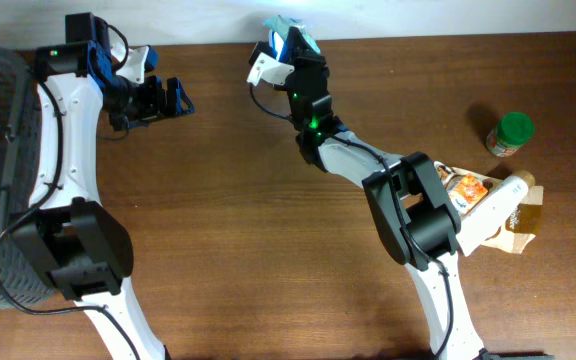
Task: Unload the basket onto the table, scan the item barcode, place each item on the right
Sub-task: 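Hold the wipes pack in front of the scanner with right gripper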
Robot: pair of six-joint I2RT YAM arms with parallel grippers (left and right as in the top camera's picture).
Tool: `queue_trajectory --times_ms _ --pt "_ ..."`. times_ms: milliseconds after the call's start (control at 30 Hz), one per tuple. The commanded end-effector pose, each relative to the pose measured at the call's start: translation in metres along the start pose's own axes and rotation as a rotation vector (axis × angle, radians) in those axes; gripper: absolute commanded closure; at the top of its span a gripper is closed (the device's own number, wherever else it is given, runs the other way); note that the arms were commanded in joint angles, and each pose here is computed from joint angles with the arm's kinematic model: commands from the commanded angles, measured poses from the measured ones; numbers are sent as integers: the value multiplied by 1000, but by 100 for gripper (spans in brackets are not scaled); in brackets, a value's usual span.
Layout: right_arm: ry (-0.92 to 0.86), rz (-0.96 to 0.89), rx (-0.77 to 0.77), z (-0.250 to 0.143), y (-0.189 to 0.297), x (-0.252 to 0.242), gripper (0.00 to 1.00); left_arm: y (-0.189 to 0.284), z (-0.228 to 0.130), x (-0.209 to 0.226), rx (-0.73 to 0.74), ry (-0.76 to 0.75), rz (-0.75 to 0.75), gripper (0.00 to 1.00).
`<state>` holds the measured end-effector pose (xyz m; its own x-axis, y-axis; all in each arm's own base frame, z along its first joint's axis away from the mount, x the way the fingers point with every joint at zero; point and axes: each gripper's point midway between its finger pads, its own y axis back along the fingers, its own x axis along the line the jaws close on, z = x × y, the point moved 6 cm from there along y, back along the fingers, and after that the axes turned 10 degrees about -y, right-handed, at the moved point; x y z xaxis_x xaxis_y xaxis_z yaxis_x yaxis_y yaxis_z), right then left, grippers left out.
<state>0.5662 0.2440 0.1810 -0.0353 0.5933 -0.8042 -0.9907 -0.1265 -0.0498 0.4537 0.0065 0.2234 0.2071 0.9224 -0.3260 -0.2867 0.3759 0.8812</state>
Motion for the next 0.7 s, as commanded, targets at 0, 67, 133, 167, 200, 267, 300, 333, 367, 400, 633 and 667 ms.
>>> queue_trajectory --times_ms 0,67,133,167,200,267,300,333,367,400,633,667 --pt "-36 -83 -15 22 3 -36 90 5 2 -2 -16 -10 0 1" --pt "-52 -119 -30 41 9 -64 90 5 2 -2 -16 -10 0 1" --pt "-109 -117 -45 64 19 -92 90 5 2 -2 -16 -10 -1 1" --pt "-167 -102 -44 73 25 -103 90 5 2 -2 -16 -10 0 1" --pt "-230 -70 -32 82 33 -114 90 5 2 -2 -16 -10 0 1" --pt "-384 14 10 99 54 -133 90 5 2 -2 -16 -10 0 1" --pt "-512 112 37 109 73 -143 90 5 2 -2 -16 -10 0 1" --pt "-611 189 55 115 87 -149 90 5 2 -2 -16 -10 -1 1" --pt "-772 296 95 121 108 -156 90 5 2 -2 -16 -10 0 1" --pt "-885 371 130 124 123 -158 90 5 2 -2 -16 -10 0 1" --pt "-1066 696 707 84 247 -157 87 5 2 -2 -16 -10 0 1" --pt "-1040 703 835 65 260 -153 87 5 2 -2 -16 -10 0 1"
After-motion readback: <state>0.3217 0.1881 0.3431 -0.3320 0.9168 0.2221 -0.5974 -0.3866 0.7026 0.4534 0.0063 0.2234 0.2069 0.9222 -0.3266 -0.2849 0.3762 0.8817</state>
